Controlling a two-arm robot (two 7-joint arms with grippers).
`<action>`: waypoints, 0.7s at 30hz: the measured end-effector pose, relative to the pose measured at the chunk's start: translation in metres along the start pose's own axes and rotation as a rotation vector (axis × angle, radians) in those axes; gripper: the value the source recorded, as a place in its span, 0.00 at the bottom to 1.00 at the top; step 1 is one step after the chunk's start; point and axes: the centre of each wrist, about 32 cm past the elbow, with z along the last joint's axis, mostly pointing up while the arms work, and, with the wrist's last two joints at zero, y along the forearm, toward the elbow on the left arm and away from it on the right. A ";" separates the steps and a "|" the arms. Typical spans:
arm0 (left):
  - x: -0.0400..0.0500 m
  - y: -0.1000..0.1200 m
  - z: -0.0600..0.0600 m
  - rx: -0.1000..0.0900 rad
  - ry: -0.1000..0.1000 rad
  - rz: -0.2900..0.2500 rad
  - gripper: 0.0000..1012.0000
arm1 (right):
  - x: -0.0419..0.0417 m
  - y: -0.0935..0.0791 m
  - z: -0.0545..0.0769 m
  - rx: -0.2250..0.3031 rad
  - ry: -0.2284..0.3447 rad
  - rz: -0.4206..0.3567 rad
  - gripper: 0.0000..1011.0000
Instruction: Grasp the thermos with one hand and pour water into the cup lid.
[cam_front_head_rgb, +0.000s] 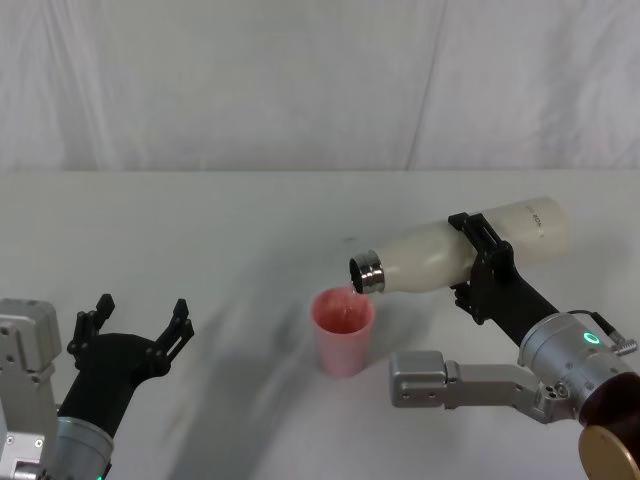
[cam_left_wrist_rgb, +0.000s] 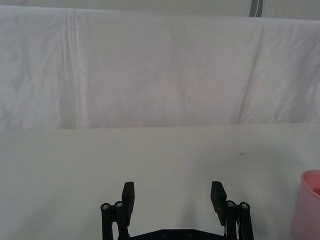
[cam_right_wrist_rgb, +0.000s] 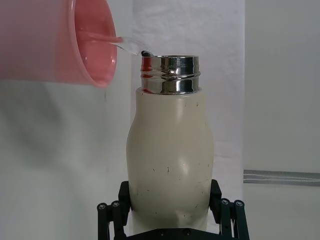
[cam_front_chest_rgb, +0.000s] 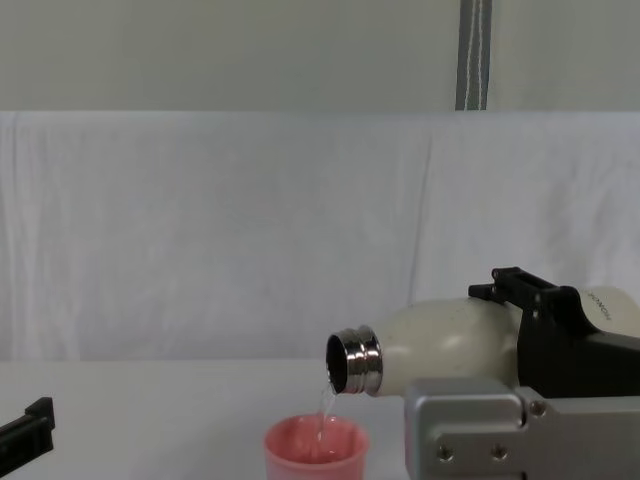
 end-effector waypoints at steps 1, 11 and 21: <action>0.0000 0.000 0.000 0.000 0.000 0.000 0.99 | -0.0001 0.000 0.000 0.000 -0.001 0.000 0.94; 0.0000 0.000 0.000 0.000 0.000 0.000 0.99 | 0.0004 -0.001 0.001 -0.009 -0.018 0.006 0.94; 0.0000 0.000 0.000 0.000 0.000 0.000 0.99 | 0.0009 -0.001 0.000 -0.011 -0.018 0.004 0.94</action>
